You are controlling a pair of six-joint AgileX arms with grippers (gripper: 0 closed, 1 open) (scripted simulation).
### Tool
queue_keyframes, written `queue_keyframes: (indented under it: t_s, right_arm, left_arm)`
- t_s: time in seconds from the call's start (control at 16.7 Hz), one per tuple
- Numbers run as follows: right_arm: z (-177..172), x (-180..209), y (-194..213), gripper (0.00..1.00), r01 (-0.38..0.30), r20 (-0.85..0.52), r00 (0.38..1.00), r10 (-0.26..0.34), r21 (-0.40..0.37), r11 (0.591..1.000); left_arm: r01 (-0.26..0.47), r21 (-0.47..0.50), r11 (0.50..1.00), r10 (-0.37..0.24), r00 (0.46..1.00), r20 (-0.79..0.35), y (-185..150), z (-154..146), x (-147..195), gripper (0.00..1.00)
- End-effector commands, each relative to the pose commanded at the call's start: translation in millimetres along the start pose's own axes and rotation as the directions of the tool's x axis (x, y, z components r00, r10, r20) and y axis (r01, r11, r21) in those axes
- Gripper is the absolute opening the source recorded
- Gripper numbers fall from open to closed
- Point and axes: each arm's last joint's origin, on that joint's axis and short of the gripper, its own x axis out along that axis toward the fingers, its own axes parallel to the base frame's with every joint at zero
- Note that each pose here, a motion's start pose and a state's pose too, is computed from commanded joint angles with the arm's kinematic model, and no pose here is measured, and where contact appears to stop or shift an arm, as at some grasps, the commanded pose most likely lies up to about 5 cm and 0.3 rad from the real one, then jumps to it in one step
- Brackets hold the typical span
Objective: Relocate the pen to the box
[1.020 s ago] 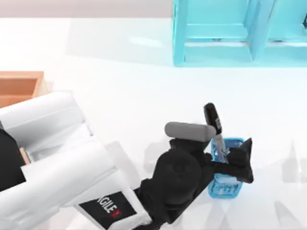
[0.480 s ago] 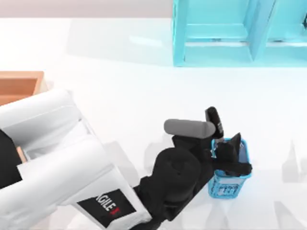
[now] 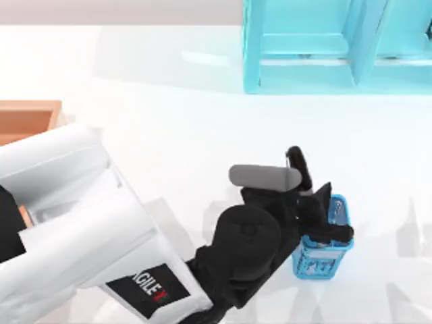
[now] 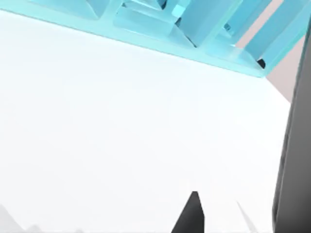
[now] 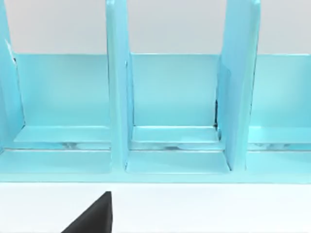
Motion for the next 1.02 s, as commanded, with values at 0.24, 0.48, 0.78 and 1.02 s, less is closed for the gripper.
queue_keyframes:
  t_s: [0.24, 0.48, 0.78, 1.02]
  right_arm:
    - [0.0, 0.0, 0.0, 1.00, 0.000, 0.000, 1.000, 0.000, 0.000, 1.000]
    - [0.0, 0.0, 0.0, 1.00, 0.000, 0.000, 1.000, 0.000, 0.000, 1.000]
    - [0.0, 0.0, 0.0, 1.00, 0.000, 0.000, 1.000, 0.000, 0.000, 1.000]
    - [0.0, 0.0, 0.0, 1.00, 0.000, 0.000, 1.000, 0.000, 0.000, 1.000]
  left_arm:
    - [0.004, -0.004, 1.000, -0.003, 1.000, 0.028, -1.4, 11.7, -0.1, 0.00]
    - [-0.002, 0.001, 1.000, 0.002, 1.000, 0.021, 1.4, 49.2, -10.9, 0.00]
    - [0.005, 0.002, 1.000, -0.005, 0.999, 0.035, 7.4, 124.2, -55.3, 0.00]
    - [0.011, -0.001, 1.000, -0.011, 0.999, 0.043, 15.8, 164.1, -101.4, 0.00]
